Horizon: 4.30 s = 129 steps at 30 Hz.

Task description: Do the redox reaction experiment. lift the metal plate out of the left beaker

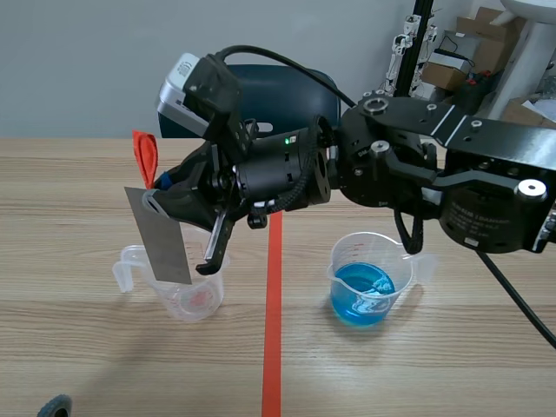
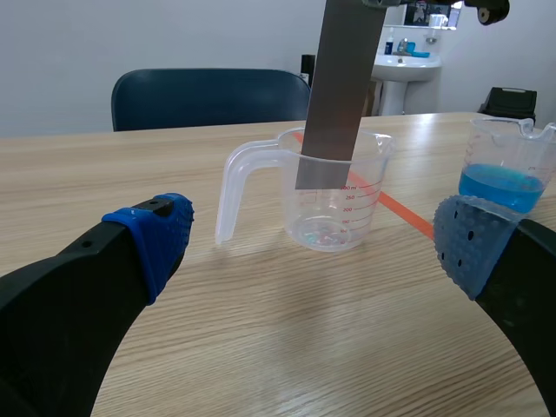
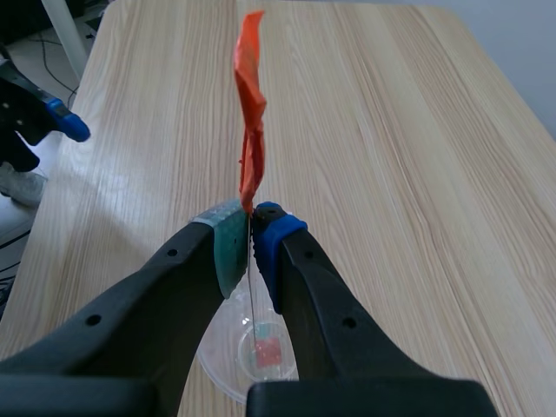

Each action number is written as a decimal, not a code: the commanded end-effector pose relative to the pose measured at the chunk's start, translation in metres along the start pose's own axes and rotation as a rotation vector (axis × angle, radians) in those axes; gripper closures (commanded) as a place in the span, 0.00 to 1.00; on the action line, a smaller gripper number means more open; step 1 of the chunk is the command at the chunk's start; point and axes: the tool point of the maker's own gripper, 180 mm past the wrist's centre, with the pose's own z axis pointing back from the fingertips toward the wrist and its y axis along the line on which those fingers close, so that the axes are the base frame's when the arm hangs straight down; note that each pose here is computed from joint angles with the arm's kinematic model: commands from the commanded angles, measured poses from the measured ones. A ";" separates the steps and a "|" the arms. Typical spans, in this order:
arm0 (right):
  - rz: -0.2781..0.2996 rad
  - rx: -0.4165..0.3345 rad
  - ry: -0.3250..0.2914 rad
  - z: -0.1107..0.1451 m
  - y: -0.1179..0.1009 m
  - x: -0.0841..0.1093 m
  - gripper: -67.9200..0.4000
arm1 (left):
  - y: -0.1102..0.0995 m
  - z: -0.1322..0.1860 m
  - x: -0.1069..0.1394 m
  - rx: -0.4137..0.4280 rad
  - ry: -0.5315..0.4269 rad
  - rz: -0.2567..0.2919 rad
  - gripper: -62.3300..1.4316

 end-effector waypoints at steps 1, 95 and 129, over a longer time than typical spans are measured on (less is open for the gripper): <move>0.034 -0.029 -0.056 0.003 -0.012 0.026 0.99 | 0.002 -0.002 0.005 -0.002 -0.022 -0.005 0.07; -0.132 -0.032 -0.091 0.040 -0.032 0.117 0.99 | 0.004 -0.002 0.005 -0.007 -0.019 -0.010 0.07; -0.132 -0.030 -0.094 0.039 -0.032 0.118 0.99 | 0.004 -0.002 0.005 -0.007 -0.019 -0.010 0.07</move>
